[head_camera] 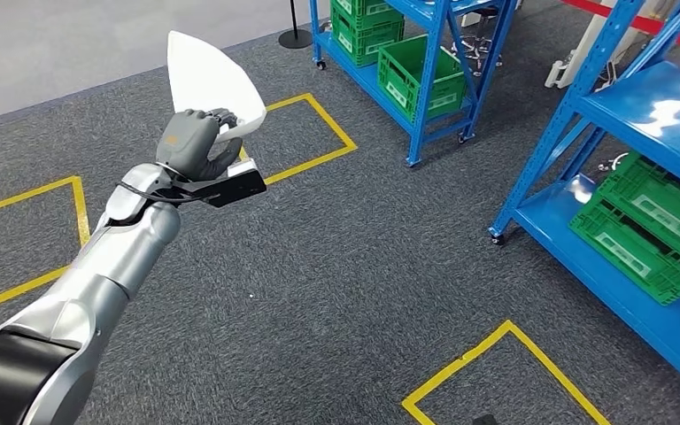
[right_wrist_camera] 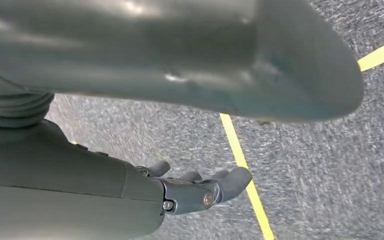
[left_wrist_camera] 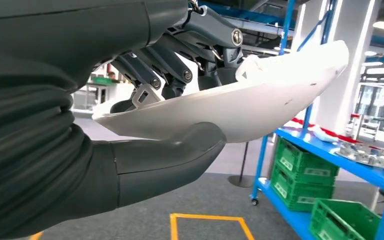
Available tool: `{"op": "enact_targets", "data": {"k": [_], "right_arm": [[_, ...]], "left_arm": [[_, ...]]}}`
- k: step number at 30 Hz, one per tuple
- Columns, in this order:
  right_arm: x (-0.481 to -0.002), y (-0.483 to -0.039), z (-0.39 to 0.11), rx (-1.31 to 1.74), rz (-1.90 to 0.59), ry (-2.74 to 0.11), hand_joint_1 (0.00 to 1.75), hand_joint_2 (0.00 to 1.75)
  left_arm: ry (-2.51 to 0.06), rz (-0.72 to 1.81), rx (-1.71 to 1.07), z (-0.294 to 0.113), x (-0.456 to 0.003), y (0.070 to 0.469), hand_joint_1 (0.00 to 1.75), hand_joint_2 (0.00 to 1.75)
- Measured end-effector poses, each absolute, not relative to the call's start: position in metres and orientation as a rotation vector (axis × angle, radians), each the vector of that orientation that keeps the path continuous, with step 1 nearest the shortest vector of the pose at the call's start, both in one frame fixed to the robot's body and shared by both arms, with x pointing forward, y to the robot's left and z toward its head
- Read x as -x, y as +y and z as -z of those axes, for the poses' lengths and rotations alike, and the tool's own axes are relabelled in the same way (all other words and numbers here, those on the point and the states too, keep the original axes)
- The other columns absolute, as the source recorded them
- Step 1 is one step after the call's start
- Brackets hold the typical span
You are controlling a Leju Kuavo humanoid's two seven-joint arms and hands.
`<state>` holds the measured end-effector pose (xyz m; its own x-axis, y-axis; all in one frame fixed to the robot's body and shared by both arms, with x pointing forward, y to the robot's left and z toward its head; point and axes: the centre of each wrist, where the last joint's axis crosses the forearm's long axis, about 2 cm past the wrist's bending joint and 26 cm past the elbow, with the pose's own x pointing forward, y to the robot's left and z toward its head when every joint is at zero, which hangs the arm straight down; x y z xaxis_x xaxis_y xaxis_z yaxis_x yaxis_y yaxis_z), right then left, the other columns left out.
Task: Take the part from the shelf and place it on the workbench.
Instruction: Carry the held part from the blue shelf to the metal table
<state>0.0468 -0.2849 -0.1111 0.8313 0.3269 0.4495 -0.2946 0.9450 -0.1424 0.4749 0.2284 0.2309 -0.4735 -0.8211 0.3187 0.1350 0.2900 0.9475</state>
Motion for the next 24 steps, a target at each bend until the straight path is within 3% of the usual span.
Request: {"op": "enact_targets", "data": {"k": [24], "right_arm": [[-0.046,-0.286,0.111,0.067,-0.339,-0.523,0.0,0.0]], "left_arm": [[-1.673,1.332,-0.575,-0.221,-0.468,0.208,1.75,1.75]]}}
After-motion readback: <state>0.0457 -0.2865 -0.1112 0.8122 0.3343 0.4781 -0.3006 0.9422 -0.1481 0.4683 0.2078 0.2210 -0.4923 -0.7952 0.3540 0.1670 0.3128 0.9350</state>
